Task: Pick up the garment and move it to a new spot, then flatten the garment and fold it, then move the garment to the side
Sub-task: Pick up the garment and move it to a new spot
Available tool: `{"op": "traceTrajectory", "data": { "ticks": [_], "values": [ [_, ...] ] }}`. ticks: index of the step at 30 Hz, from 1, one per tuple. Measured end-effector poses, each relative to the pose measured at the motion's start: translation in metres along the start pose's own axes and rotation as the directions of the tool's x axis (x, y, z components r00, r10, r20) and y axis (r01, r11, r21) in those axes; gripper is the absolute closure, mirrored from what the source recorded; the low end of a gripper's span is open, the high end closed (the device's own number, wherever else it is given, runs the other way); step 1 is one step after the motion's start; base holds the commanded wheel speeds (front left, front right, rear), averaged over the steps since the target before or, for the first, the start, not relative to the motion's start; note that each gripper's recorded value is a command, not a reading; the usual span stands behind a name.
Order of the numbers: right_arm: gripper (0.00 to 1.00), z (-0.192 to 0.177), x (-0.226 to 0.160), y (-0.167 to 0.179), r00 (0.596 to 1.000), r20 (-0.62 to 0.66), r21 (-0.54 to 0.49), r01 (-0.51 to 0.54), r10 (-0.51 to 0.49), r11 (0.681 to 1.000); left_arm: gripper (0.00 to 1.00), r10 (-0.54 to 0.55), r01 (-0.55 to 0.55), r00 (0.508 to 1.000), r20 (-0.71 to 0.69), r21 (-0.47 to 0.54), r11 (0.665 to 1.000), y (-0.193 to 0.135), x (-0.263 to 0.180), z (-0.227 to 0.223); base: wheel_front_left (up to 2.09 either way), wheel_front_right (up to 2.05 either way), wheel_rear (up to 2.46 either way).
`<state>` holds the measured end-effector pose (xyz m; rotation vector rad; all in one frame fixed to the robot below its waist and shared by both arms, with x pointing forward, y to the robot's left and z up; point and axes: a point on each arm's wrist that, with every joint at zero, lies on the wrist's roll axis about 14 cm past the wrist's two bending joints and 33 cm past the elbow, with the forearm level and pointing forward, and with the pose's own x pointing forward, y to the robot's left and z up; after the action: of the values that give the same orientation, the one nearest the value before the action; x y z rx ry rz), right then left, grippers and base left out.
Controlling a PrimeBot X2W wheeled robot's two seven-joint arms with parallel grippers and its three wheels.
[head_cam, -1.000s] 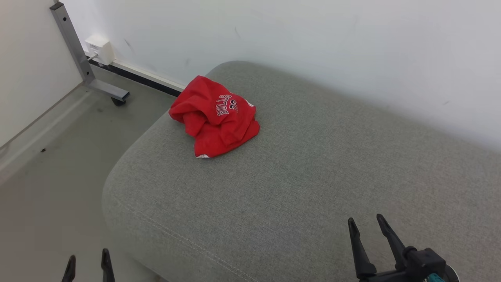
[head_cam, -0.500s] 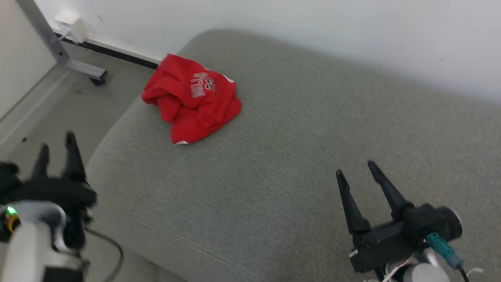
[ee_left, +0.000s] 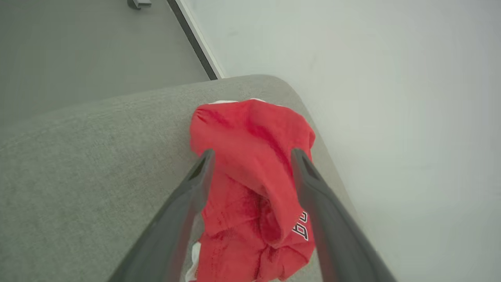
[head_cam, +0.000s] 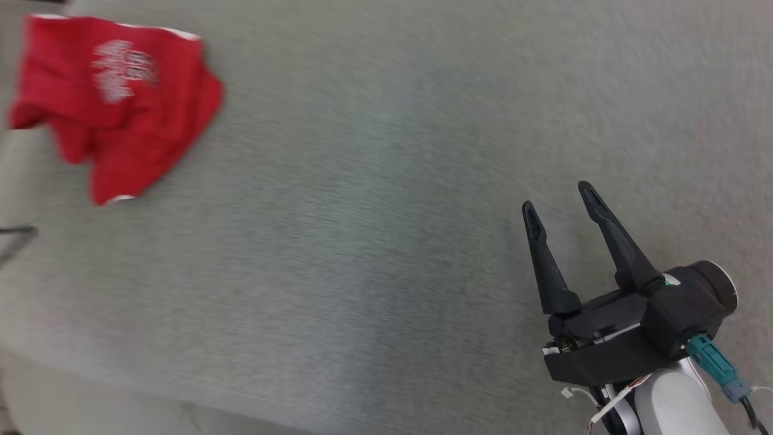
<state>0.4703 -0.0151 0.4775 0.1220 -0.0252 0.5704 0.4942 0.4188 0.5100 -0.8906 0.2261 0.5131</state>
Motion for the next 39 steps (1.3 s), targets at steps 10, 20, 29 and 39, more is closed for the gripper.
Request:
{"op": "traceTrajectory", "data": {
  "ticks": [10,20,29,39],
  "values": [
    [0.0,-0.056,-0.033,-0.055,0.978,-0.123,0.016,0.172,-0.169,0.985,0.0,0.131,-0.137,0.951,-0.279,-0.002,0.991,0.008,0.071,-0.1,0.0,0.0,0.0],
    [0.0,-0.073,-0.058,-0.082,0.949,-0.181,-0.007,0.262,-0.259,0.965,1.0,0.244,-0.19,0.892,-0.38,0.173,0.966,0.032,0.089,-0.155,0.0,0.0,0.0],
    [0.0,-0.054,-0.064,-0.073,0.954,-0.144,0.006,0.267,-0.264,0.964,1.0,0.052,0.02,0.929,-0.366,0.189,0.982,-0.026,0.069,-0.147,0.0,0.0,0.0],
    [0.0,-0.015,-0.09,-0.049,0.957,-0.072,0.035,0.283,-0.28,0.958,1.0,-0.34,0.411,0.895,-0.287,0.237,0.88,-0.157,-0.018,-0.101,0.0,0.0,0.0]
  ]
}}
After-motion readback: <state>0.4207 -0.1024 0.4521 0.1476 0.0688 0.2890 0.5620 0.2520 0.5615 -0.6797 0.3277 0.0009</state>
